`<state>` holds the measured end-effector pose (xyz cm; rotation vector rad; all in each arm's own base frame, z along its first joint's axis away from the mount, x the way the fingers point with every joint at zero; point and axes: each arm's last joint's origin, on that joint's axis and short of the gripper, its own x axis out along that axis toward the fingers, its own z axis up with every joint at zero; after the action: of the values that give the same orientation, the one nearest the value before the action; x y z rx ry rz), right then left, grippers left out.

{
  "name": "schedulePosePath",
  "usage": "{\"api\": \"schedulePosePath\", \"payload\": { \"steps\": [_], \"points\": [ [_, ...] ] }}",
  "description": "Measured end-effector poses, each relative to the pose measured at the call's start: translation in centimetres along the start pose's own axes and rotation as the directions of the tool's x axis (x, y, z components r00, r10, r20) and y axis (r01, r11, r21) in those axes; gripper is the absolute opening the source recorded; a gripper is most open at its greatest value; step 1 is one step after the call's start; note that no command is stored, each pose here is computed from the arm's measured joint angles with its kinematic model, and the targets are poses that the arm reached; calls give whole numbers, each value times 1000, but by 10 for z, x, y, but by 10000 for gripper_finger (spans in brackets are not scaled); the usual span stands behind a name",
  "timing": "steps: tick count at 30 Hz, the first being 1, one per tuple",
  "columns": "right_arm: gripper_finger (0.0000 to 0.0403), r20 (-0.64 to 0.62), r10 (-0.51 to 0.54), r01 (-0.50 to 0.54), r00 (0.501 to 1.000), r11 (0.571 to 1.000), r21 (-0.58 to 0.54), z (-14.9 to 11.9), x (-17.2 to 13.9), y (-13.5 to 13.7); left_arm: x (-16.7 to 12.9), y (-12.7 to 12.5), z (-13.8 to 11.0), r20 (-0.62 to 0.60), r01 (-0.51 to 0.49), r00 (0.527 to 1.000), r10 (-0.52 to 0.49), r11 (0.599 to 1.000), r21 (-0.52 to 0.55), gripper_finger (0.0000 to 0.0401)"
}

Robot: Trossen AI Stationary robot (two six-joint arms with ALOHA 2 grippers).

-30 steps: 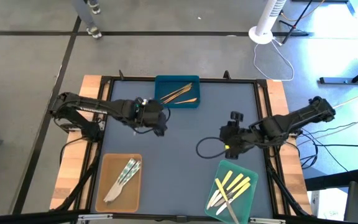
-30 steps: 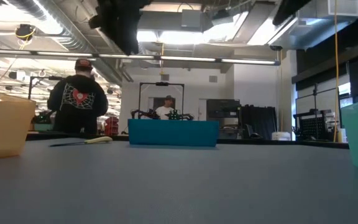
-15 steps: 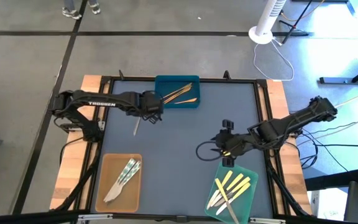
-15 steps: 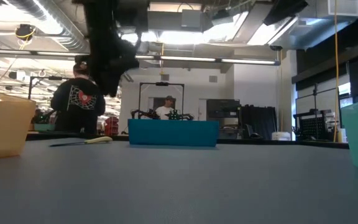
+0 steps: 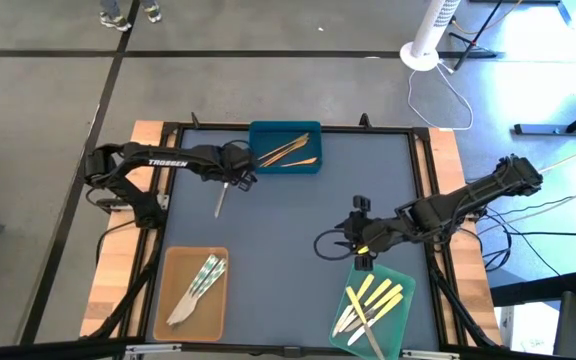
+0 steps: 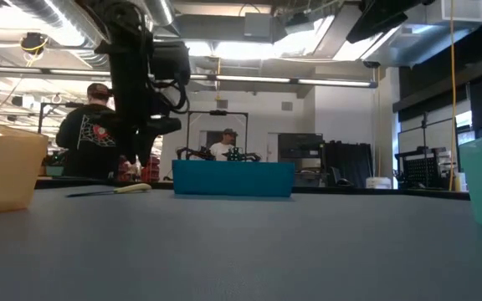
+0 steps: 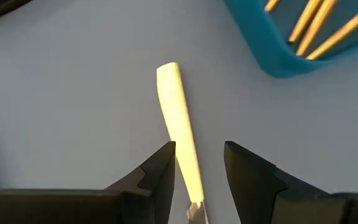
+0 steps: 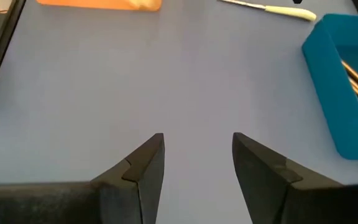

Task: Sort silverware by color (type)
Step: Put the yellow knife into the green bin

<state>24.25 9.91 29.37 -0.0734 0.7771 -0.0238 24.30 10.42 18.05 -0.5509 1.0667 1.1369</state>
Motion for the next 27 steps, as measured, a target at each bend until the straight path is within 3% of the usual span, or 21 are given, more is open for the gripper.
{"api": "schedulePosePath", "payload": {
  "steps": [10, 27],
  "points": [
    [177, -13, 22, -22, 1000, 1000, -1, -2, 2, 1, 18, 6, -2, 52, 33, 998, -30, 997, -67, 131],
    [177, -13, 22, -22, 1000, 1000, -1, -2, 2, 1, 42, 17, -23, 35, 37, 999, -34, 995, -94, 131]
  ]
}}
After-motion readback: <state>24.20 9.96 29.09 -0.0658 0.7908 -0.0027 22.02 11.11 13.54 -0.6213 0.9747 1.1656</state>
